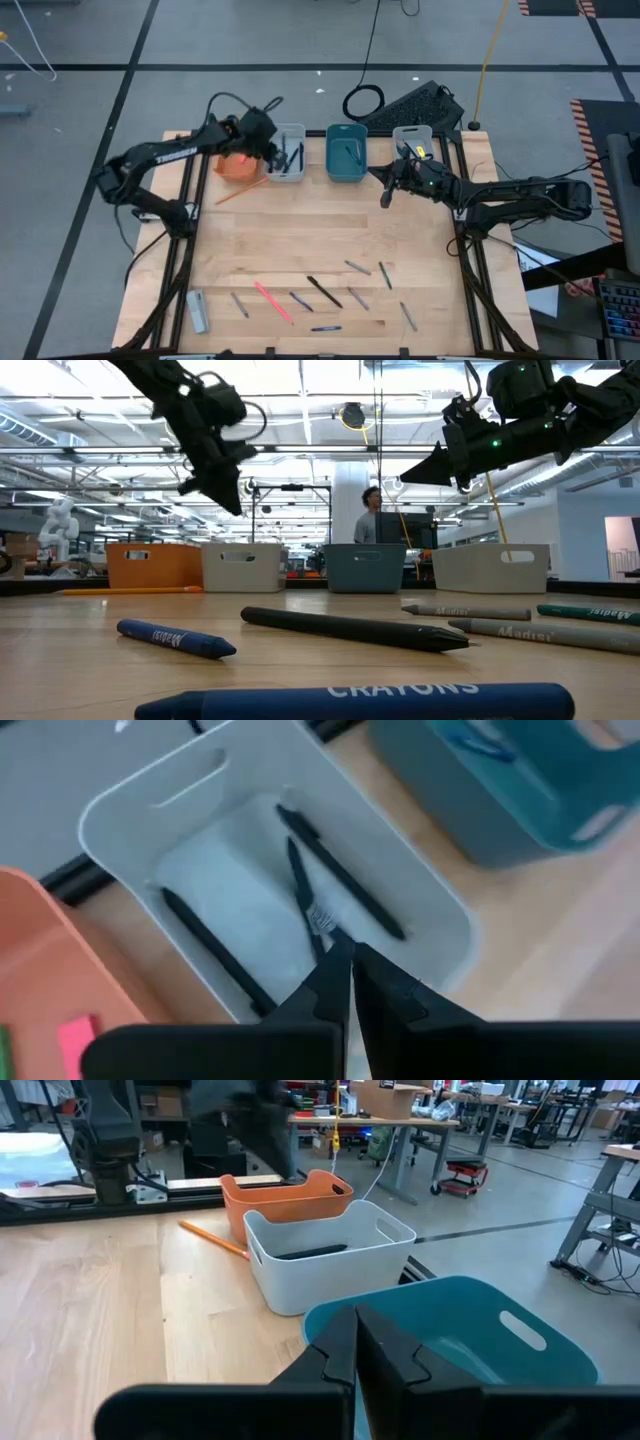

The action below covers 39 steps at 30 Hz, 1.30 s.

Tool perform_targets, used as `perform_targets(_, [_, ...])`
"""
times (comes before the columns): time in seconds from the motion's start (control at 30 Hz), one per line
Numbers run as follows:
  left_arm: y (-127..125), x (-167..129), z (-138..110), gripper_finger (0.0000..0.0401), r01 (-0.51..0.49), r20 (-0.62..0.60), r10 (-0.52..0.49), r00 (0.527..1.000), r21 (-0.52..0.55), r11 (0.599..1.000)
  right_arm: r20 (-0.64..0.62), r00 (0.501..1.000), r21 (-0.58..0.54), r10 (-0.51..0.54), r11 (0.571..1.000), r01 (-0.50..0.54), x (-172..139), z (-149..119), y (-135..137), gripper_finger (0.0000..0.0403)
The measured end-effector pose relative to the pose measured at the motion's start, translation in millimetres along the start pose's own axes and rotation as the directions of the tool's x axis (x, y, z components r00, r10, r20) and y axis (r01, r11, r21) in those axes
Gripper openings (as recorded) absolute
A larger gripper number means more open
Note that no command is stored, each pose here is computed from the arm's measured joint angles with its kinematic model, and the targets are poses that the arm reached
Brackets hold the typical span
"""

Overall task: Sort crayons/erasers/pens/pencils in bins
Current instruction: Put the black pen into the left gray bin, then put the orange pencil into the right gray bin

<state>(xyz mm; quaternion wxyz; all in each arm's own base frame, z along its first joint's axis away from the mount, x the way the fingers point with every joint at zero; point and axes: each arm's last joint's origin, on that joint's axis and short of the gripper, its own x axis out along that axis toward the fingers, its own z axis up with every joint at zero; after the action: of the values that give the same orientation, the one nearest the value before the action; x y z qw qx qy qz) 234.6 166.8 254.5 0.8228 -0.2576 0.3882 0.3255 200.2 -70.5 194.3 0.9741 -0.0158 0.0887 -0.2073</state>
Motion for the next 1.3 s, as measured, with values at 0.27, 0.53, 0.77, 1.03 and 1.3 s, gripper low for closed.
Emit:
perform_targets(0.27, [20.6,45.2,9.2,0.0006,-0.032,-0.145,0.028,0.989,-0.024,0.999,-0.004,1.000,-0.013,0.015,1.000,-0.015,0.0,-0.5,0.4,0.0000])
perform_targets(0.53, [22.7,57.7,6.7,0.0005,-0.033,-0.174,0.037,0.984,0.024,0.999,-0.004,1.000,-0.017,0.026,1.000,-0.026,0.0,-0.4,0.7,0.0000])
perform_targets(0.77, [4.7,35.5,6.3,0.0003,-0.028,-0.121,0.052,0.991,0.192,0.981,-0.006,1.000,-0.021,0.026,0.999,-0.026,0.0,-0.7,0.7,0.0000])
perform_targets(1.03, [-38.4,-8.3,-11.5,0.0003,-0.019,-0.075,0.058,0.995,0.439,0.898,-0.025,0.999,-0.031,0.027,0.999,-0.028,0.0,-2.5,0.8,0.0000])
perform_targets(1.3, [-64.8,-25.6,-64.9,0.0003,0.084,-0.256,0.078,0.964,0.566,0.820,-0.030,0.999,-0.034,0.033,0.999,-0.034,-0.1,-3.0,1.0,0.0000])
